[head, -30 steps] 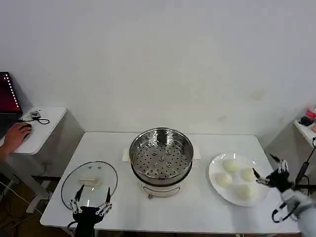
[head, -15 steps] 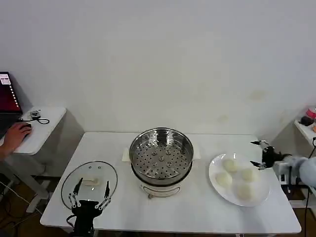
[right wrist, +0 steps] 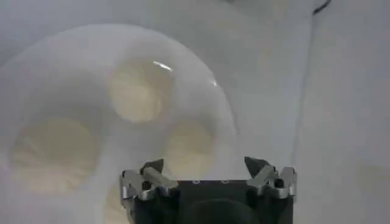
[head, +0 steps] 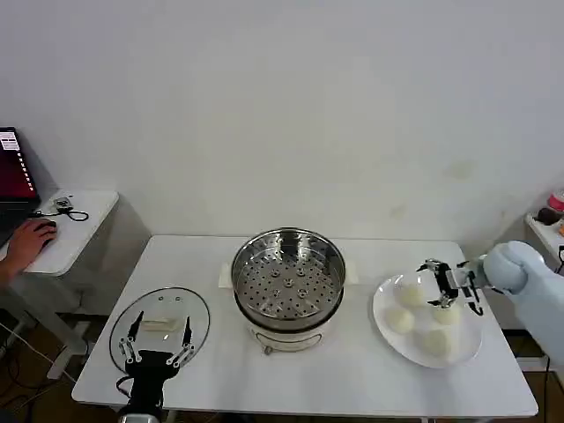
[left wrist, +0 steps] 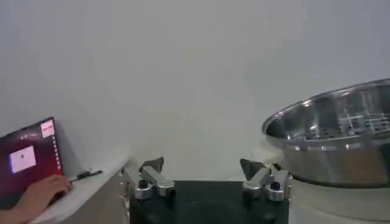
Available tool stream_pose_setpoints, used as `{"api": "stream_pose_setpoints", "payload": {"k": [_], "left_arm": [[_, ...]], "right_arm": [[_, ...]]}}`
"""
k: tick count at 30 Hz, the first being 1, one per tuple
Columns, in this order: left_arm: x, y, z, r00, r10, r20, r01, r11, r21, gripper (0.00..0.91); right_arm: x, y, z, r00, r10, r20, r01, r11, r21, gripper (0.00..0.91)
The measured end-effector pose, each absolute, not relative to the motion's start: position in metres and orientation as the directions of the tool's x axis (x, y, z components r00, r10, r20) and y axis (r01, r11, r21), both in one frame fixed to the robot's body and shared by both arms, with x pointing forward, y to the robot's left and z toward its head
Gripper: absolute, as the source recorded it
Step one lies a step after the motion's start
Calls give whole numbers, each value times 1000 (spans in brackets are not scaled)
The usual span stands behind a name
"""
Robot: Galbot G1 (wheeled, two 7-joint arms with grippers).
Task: Take steamed baozi put them in steamer then cover it.
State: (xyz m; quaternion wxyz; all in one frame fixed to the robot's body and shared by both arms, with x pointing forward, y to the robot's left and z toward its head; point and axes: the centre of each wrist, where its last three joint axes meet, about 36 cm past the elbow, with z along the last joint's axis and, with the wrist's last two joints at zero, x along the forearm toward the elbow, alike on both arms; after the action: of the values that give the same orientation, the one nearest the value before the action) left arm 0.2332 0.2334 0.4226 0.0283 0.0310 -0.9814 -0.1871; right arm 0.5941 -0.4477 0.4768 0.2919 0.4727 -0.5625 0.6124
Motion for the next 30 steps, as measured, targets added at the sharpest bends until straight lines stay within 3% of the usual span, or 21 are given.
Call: {"api": "stream_pose_setpoints", "payload": {"k": [11, 16, 17, 18, 30], "left_arm": [[236, 235, 422, -996, -78, 38, -58, 927, 371, 907], [235, 235, 422, -996, -83, 36, -64, 927, 370, 907], [235, 235, 422, -996, -84, 35, -65, 927, 370, 907], [235, 235, 423, -996, -85, 34, -66, 927, 369, 907], [235, 234, 424, -996, -85, 30, -68, 927, 368, 907]], "right_arm": [[627, -429, 455, -313, -119, 942, -927, -178, -331, 907], [637, -422, 449, -298, -106, 949, -934, -171, -312, 746], [638, -420, 448, -295, -103, 950, -936, -170, -309, 655], [640, -418, 448, -293, -101, 951, -937, -169, -307, 635], [646, -412, 447, -270, -89, 959, -944, -170, -282, 635]]}}
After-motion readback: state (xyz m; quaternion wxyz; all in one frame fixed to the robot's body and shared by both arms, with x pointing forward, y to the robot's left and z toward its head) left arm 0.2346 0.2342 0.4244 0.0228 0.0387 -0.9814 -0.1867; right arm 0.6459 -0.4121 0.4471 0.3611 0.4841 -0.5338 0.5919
